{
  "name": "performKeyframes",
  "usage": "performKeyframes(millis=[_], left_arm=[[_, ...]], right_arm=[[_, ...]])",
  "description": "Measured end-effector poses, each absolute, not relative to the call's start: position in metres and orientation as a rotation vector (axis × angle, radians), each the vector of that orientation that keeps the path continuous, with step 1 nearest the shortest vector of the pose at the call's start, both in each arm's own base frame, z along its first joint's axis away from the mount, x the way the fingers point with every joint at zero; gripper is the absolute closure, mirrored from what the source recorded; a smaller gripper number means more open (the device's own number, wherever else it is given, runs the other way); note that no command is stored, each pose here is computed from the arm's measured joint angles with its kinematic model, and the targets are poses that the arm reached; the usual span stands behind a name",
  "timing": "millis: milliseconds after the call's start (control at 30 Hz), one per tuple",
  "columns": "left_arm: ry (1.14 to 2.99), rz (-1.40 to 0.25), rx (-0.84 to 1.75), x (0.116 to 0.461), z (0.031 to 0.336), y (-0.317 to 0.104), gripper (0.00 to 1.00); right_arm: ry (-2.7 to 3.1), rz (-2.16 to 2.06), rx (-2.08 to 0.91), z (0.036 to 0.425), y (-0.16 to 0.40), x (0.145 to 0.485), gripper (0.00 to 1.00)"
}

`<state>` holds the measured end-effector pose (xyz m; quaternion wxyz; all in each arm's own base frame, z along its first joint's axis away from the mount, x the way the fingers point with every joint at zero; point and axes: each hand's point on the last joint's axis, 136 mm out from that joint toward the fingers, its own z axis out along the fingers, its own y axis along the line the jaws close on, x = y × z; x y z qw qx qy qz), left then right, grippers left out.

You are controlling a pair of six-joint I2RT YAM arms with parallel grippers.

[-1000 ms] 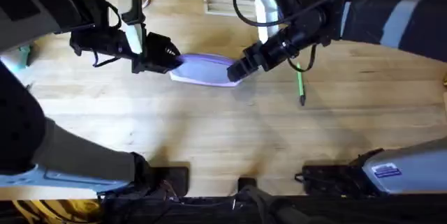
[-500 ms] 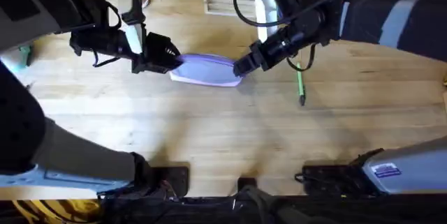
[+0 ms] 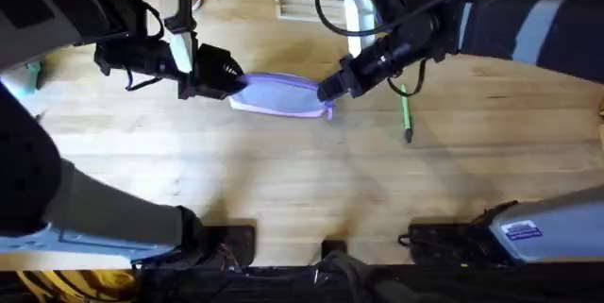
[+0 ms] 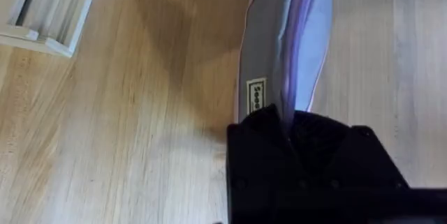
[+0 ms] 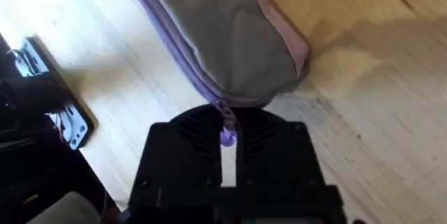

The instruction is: Unzip the bag, pick up the pens from the table one at a time and place them inside, then zip the bag closed.

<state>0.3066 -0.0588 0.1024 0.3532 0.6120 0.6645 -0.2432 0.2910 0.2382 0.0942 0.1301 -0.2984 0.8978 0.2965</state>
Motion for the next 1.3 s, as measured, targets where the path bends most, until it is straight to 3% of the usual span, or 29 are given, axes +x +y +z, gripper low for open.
performKeyframes(millis=[233, 1300], left_arm=[[1.718, -0.629, 1.583, 0.307, 0.102, -0.059, 0.959], [1.696, -0.641, 1.583, 0.307, 0.105, -0.064, 0.958]], right_arm=[[2.608, 0.861, -0.865, 0.094, 0.238, 0.292, 0.953], [2.482, 0.848, -0.784, 0.145, 0.224, 0.319, 0.971]])
